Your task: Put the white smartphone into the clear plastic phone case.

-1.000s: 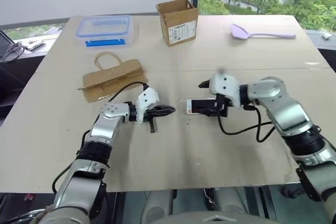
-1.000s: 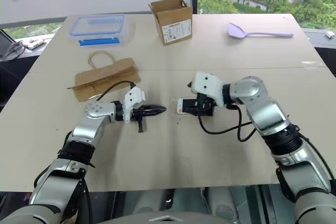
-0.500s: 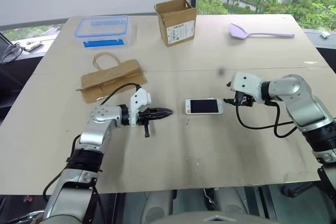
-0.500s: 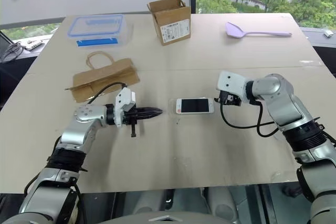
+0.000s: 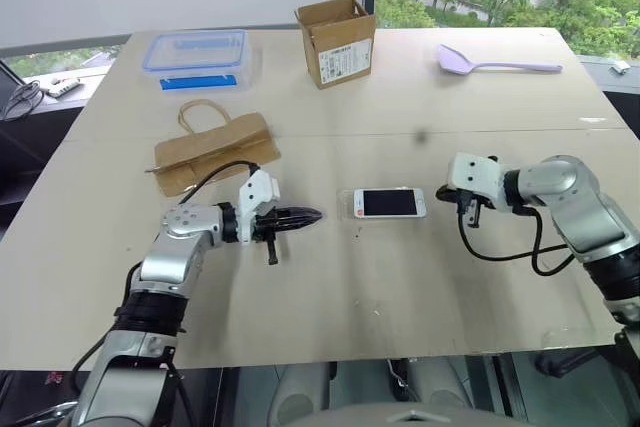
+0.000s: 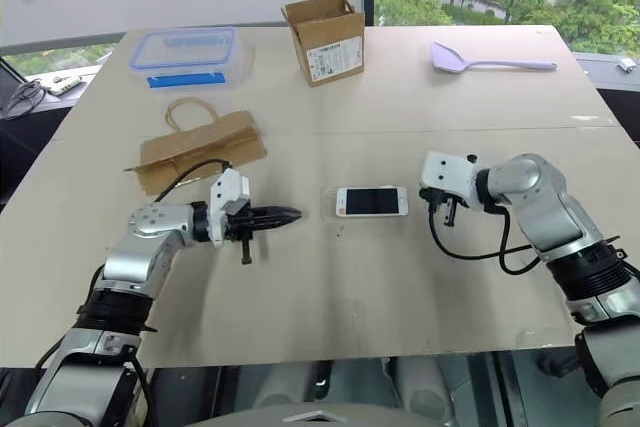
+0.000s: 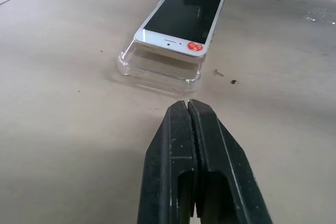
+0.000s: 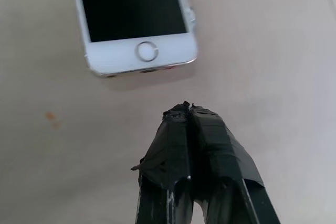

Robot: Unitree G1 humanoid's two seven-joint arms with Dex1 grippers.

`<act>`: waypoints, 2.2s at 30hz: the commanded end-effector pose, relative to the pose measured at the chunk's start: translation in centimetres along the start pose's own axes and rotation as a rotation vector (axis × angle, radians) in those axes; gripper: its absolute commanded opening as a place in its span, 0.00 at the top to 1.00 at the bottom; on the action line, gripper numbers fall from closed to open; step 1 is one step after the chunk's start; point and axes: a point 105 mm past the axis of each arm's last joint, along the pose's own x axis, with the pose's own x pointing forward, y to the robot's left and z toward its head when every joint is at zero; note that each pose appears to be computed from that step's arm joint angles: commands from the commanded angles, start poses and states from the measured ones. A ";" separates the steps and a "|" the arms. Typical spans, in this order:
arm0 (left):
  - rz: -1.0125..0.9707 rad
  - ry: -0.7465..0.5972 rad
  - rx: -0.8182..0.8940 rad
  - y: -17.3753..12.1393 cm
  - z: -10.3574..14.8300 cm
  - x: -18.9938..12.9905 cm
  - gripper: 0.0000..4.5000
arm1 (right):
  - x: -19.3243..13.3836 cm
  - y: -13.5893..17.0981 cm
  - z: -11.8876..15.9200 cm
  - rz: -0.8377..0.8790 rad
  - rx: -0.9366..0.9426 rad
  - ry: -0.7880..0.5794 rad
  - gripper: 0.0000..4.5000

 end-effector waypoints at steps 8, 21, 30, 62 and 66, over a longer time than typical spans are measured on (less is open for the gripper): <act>0.019 0.002 0.028 0.2 0.4 -0.5 1.00 | 0.5 0.3 2.4 0.008 -0.044 -0.086 0.99; 0.023 -0.004 0.035 -0.2 1.8 0.1 1.00 | 0.6 -1.0 2.9 -0.044 -0.047 -0.120 0.99; 0.022 0.000 0.026 -0.4 2.2 0.2 1.00 | -1.2 -0.2 8.0 0.084 0.058 -0.365 0.99; 0.057 0.012 -0.004 -0.9 1.2 -1.4 1.00 | 8.8 4.4 6.8 0.275 -0.014 -0.174 0.99; 0.056 0.009 -0.004 -1.0 1.2 -1.3 1.00 | 9.1 5.2 6.6 0.334 0.023 -0.170 0.99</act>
